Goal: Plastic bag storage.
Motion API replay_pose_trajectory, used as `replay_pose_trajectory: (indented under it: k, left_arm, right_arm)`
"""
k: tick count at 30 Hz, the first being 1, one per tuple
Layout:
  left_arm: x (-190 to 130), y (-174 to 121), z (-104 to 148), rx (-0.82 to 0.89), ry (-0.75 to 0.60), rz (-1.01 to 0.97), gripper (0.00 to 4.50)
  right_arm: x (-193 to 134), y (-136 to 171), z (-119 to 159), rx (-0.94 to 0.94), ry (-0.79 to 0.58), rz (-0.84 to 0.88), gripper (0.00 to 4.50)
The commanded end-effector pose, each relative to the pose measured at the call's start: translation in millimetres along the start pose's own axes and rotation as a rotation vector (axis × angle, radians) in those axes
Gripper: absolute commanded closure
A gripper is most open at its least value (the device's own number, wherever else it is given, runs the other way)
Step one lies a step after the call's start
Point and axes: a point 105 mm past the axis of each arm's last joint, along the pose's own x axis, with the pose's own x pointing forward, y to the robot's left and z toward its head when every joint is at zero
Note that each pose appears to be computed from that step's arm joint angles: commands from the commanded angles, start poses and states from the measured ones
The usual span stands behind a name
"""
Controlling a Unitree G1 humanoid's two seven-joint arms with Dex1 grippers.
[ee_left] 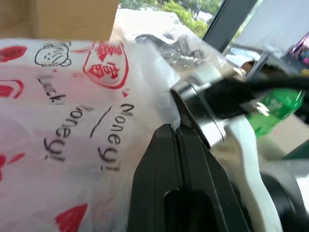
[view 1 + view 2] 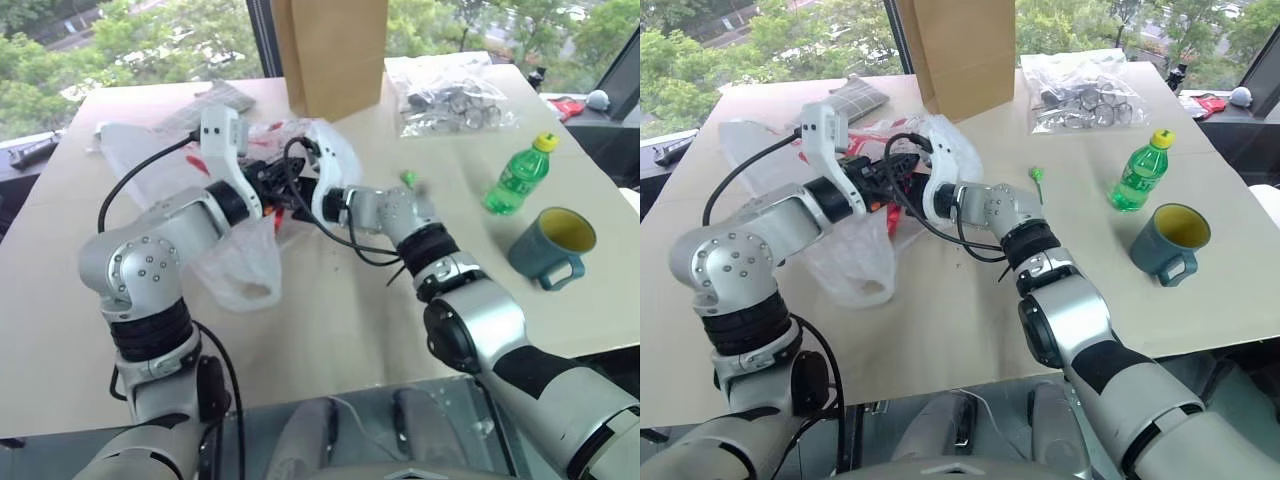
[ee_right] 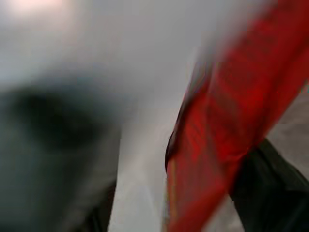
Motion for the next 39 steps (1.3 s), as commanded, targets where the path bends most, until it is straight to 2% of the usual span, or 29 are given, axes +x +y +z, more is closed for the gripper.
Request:
replay_pose_trajectory:
  k: [1,3,4,6,9,13,15,20,27,32,35,39]
  left_arm:
    - [6,-4,5,-0.063,-0.023,-0.009,4.50]
    - [8,-1,7,-0.109,-0.037,0.004,4.50]
    - [9,2,8,-0.145,-0.048,0.014,4.50]
    - [14,8,12,-0.234,-0.076,0.037,4.50]
    - [18,12,19,-0.268,-0.093,0.049,4.50]
    - [18,30,31,-0.269,-0.119,0.101,4.50]
    - [15,46,45,-0.297,-0.158,0.141,4.50]
    - [9,66,53,-0.376,-0.184,0.192,4.50]
    - [11,51,35,-0.352,-0.105,0.125,4.50]
    - [7,36,27,-0.208,-0.047,0.084,4.50]
    - [3,25,16,0.088,0.024,0.085,4.50]
    - [3,21,12,0.201,0.039,0.059,4.50]
  right_arm:
    - [18,67,-16,-0.075,0.034,0.271,0.70]
    - [7,61,-15,-0.156,0.045,0.249,0.14]
    - [-4,55,-13,-0.241,0.047,0.216,0.04]
    - [-33,45,-9,-0.438,0.060,0.156,0.04]
    - [-68,44,-6,-0.562,0.054,0.115,0.04]
    - [-91,33,-6,-0.718,0.068,0.001,0.04]
    - [-102,17,5,-0.804,0.028,-0.147,0.04]
    - [-124,9,25,-0.845,-0.061,-0.271,0.04]
    - [-133,-7,19,-0.889,-0.044,-0.369,0.04]
    - [-155,-34,24,-0.893,-0.050,-0.534,0.04]
    - [-180,-67,35,-0.811,-0.097,-0.746,0.04]
    - [-187,-92,40,-0.747,-0.123,-0.849,0.04]
